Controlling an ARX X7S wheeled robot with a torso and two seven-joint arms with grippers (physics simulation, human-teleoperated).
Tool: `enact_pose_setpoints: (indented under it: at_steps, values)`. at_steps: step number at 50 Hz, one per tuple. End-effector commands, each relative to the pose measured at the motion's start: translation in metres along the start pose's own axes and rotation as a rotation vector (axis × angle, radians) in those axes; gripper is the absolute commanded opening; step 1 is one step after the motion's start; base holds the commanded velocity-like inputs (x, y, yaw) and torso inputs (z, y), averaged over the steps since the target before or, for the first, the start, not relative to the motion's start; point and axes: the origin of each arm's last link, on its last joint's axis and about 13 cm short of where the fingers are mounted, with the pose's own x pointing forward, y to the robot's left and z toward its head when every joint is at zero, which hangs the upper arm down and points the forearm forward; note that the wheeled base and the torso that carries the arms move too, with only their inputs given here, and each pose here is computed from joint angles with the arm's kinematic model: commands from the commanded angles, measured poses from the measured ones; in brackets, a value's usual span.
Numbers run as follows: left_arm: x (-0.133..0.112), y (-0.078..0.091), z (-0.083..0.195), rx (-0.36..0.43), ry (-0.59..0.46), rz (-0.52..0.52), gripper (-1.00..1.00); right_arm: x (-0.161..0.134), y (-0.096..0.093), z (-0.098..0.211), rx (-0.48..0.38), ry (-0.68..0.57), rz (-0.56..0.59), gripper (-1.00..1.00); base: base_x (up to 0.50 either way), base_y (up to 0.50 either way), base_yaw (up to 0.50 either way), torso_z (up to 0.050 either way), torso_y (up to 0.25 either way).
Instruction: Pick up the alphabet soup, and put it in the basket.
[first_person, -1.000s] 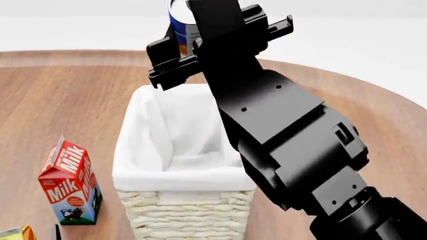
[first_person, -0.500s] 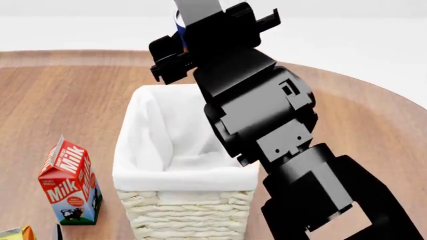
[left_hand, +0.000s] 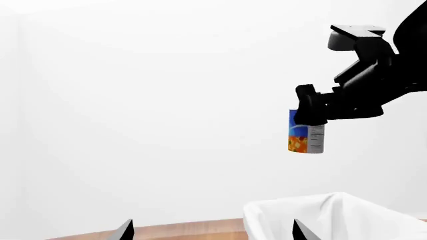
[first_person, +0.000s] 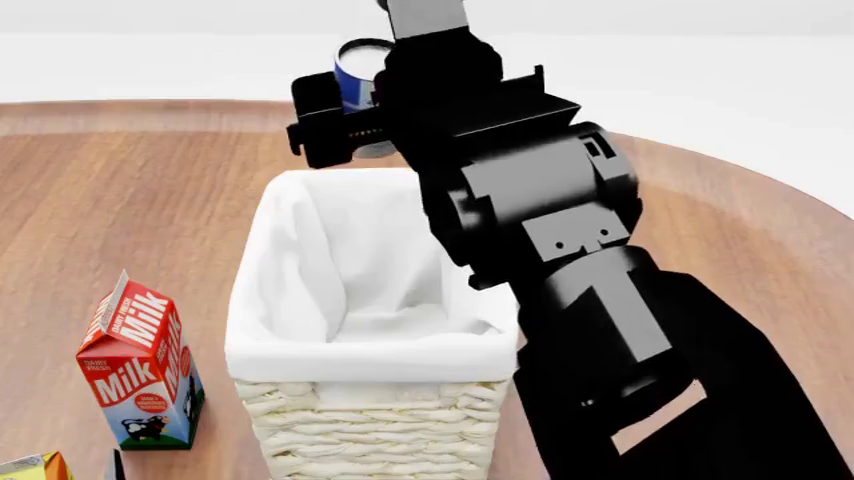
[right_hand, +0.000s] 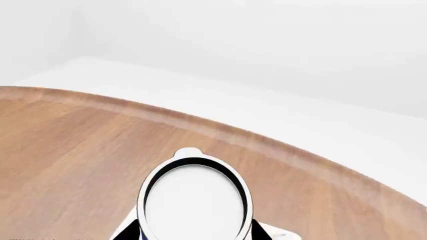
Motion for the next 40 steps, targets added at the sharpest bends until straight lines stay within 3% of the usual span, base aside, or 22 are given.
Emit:
enact_pose_setpoints:
  at_steps: [1,25,35,40]
  values:
    - [0.0,0.0,0.001,0.0,-0.002,0.002,1.0,0.0,-0.003,0.005,0.01,-0.003,0.019,-1.0,0.0,0.0,0.0,0.01,0.0]
    - [0.0,0.0,0.0,-0.001,-0.001,0.007,1.0,0.004,0.002,-0.009,-0.057,0.027,0.002,-1.0,0.0,0.0,0.0,0.0,0.0]
    - [0.001,-0.002,-0.001,0.077,-0.002,0.024,1.0,0.004,0.005,-0.007,-0.064,0.017,0.014,-1.0,0.0,0.0,0.0,0.0,0.001]
    - [0.001,-0.001,0.001,0.072,-0.02,0.033,1.0,0.004,0.006,-0.007,-0.066,0.016,0.018,-1.0,0.0,0.0,0.0,0.0,-0.02]
